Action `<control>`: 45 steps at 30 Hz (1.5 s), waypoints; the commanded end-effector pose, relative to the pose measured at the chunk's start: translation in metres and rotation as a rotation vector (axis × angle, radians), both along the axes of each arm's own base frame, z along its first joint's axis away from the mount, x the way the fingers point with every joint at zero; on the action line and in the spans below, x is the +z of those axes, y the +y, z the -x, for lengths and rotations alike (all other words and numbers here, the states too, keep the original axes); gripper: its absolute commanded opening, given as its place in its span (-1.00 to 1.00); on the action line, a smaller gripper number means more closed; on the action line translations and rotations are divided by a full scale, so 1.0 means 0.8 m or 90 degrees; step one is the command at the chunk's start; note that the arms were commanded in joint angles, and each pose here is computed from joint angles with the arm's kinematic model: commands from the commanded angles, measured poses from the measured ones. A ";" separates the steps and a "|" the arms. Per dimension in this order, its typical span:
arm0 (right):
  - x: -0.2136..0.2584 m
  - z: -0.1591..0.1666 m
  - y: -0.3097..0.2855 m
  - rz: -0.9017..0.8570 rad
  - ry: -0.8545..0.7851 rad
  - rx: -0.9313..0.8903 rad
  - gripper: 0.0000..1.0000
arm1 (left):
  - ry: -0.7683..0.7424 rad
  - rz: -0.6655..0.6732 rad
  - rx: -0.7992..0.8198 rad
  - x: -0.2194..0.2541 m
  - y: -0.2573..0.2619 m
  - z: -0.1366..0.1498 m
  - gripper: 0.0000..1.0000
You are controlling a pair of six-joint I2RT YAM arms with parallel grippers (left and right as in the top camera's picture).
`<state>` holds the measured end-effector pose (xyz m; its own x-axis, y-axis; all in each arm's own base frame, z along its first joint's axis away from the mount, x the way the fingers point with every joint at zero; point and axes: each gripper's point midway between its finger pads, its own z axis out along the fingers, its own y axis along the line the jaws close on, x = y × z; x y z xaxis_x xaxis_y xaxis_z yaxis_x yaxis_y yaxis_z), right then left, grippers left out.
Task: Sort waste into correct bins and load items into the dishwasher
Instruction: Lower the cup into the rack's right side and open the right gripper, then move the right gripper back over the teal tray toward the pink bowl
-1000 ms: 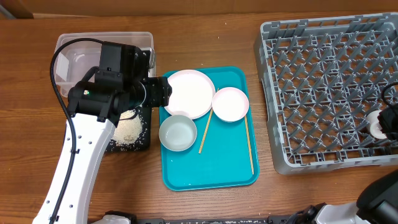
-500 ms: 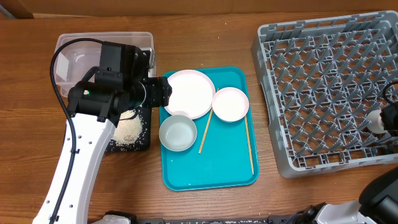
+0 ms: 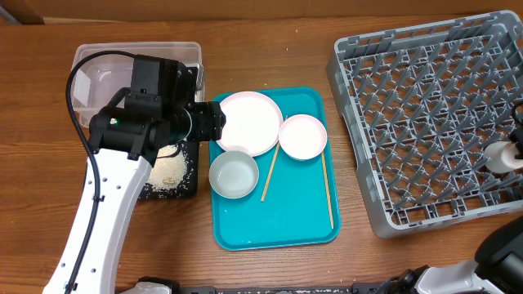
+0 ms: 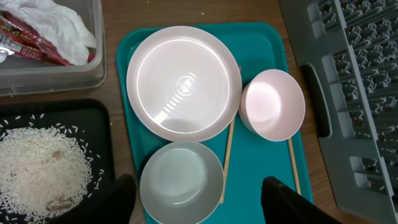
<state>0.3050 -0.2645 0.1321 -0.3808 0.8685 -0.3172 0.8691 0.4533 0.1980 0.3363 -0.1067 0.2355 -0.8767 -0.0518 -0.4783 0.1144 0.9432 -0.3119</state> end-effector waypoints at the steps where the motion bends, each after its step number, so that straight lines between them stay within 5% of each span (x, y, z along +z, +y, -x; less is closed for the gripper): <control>1: 0.032 -0.011 -0.008 0.016 -0.025 -0.008 0.02 | -0.018 -0.009 -0.004 0.009 0.005 -0.002 0.33; 10: 0.102 -0.025 0.082 -0.123 -0.126 0.158 -0.01 | -0.019 -0.009 -0.004 0.009 0.005 -0.002 0.33; 17: 0.070 0.017 0.181 -0.227 0.032 0.274 -0.36 | -0.022 -0.009 -0.004 0.010 0.004 -0.003 0.34; 30: -0.002 0.051 0.337 -0.305 0.196 0.504 -0.36 | -0.022 -0.011 -0.003 0.010 0.005 -0.003 0.34; 45: -0.038 0.072 0.386 -0.303 0.250 0.581 -0.36 | -0.023 -0.020 0.003 0.009 0.009 -0.004 0.34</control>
